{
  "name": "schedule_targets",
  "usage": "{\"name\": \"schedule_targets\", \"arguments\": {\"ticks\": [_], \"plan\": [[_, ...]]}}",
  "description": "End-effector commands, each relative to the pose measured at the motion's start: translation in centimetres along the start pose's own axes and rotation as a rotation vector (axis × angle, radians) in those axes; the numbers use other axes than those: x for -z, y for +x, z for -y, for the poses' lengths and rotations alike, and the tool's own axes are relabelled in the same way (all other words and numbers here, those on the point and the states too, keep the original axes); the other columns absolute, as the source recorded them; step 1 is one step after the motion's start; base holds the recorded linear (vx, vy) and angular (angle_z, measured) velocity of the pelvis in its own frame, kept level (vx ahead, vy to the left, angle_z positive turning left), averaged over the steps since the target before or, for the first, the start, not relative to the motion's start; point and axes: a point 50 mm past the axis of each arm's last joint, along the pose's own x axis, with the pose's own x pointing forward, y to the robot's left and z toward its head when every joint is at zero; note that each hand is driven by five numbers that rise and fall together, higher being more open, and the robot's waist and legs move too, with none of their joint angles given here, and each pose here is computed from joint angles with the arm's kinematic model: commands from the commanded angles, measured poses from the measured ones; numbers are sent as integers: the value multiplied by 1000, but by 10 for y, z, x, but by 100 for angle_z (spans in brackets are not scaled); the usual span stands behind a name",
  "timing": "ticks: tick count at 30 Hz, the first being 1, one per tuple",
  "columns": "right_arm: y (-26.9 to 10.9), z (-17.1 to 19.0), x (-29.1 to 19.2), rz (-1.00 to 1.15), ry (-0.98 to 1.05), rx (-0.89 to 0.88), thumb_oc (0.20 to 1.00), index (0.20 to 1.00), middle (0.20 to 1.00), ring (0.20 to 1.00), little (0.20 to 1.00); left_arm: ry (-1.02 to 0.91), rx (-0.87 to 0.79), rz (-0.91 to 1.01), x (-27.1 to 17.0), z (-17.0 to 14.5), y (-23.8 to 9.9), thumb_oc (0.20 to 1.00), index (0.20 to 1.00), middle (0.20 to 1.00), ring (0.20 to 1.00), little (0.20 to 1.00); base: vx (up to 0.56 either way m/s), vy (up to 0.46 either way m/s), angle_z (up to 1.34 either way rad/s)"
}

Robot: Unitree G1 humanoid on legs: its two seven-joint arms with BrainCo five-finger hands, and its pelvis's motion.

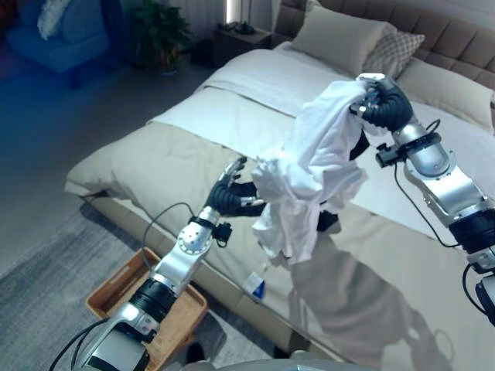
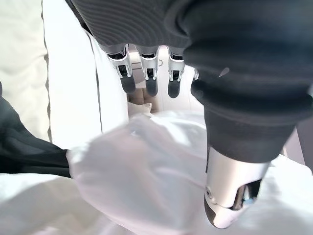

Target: Pick up clothes into the bucket

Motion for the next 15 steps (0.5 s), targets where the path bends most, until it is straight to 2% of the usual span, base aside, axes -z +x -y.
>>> {"name": "schedule_targets", "arguments": {"ticks": [1,7,15], "plan": [[37,33,-56,187,-76,156,200,200,200,200,200,-51,-3,44,-7,4,10,1000,1000,1000,1000,1000,-8,5,-3],[62,42,-52,88,-183,288,200,200,200,200,200,-100,-8,-44,14,9,-3,1000,1000,1000,1000,1000,0,0,0],[64,31,-59,125,-154,282,200,200,200,200,200,-81,-14,-99,25,4,-13,1000,1000,1000,1000,1000,-4,4,3]]}}
